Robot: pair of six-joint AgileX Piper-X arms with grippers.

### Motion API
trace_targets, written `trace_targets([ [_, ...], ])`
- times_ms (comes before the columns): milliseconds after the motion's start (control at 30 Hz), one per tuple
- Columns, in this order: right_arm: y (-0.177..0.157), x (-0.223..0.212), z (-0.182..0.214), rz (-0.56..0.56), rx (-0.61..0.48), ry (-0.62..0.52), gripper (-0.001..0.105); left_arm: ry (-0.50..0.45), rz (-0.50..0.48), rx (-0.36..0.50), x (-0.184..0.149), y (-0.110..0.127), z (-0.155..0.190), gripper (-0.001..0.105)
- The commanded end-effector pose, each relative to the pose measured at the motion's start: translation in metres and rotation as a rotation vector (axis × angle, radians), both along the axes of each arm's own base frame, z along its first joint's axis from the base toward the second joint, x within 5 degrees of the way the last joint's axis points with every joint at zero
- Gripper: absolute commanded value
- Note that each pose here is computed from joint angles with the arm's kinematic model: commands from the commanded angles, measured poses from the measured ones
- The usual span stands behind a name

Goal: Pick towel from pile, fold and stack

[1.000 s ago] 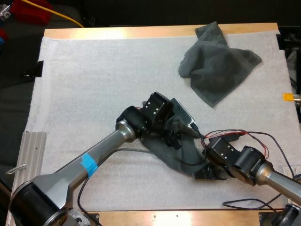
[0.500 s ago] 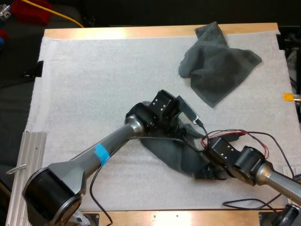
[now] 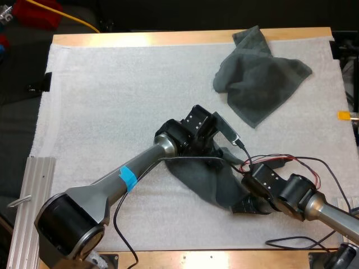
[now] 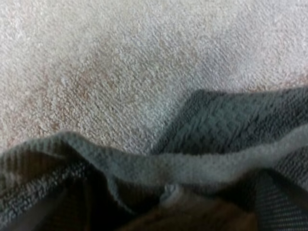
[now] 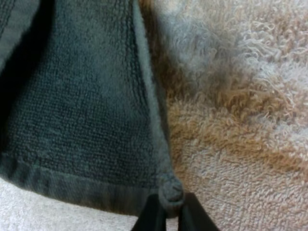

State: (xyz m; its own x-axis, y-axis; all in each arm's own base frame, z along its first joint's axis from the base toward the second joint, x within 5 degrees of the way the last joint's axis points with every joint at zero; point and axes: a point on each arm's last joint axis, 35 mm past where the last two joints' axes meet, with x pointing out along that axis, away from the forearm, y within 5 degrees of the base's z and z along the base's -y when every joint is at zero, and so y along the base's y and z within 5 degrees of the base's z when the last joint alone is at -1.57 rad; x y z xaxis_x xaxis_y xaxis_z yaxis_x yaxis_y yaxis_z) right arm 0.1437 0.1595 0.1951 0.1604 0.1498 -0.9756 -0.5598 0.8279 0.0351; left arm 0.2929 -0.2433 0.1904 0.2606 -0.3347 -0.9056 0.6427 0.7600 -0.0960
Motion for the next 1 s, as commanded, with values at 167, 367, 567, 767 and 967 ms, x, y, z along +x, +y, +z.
trace_targets([
  [167, -0.001, -0.002, 0.000, 0.002, -0.004, 0.016, 0.001, -0.007, -0.003, 0.018, 0.000, -0.001, 0.000, 0.062],
  [367, -0.001, -0.002, 0.000, 0.002, -0.004, 0.016, 0.001, 0.014, -0.006, 0.027, 0.000, -0.002, -0.007, 0.056],
  [567, -0.001, -0.002, 0.000, 0.002, -0.004, 0.016, 0.001, 0.025, -0.006, 0.035, 0.001, -0.003, -0.013, 0.050],
  [767, -0.001, -0.002, 0.000, 0.002, -0.004, 0.016, 0.001, 0.036, -0.006, 0.044, 0.000, -0.002, -0.013, 0.036],
  [967, -0.001, -0.002, 0.000, 0.002, -0.004, 0.016, 0.001, 0.071, 0.000, 0.093, -0.003, 0.002, -0.012, 0.021],
])
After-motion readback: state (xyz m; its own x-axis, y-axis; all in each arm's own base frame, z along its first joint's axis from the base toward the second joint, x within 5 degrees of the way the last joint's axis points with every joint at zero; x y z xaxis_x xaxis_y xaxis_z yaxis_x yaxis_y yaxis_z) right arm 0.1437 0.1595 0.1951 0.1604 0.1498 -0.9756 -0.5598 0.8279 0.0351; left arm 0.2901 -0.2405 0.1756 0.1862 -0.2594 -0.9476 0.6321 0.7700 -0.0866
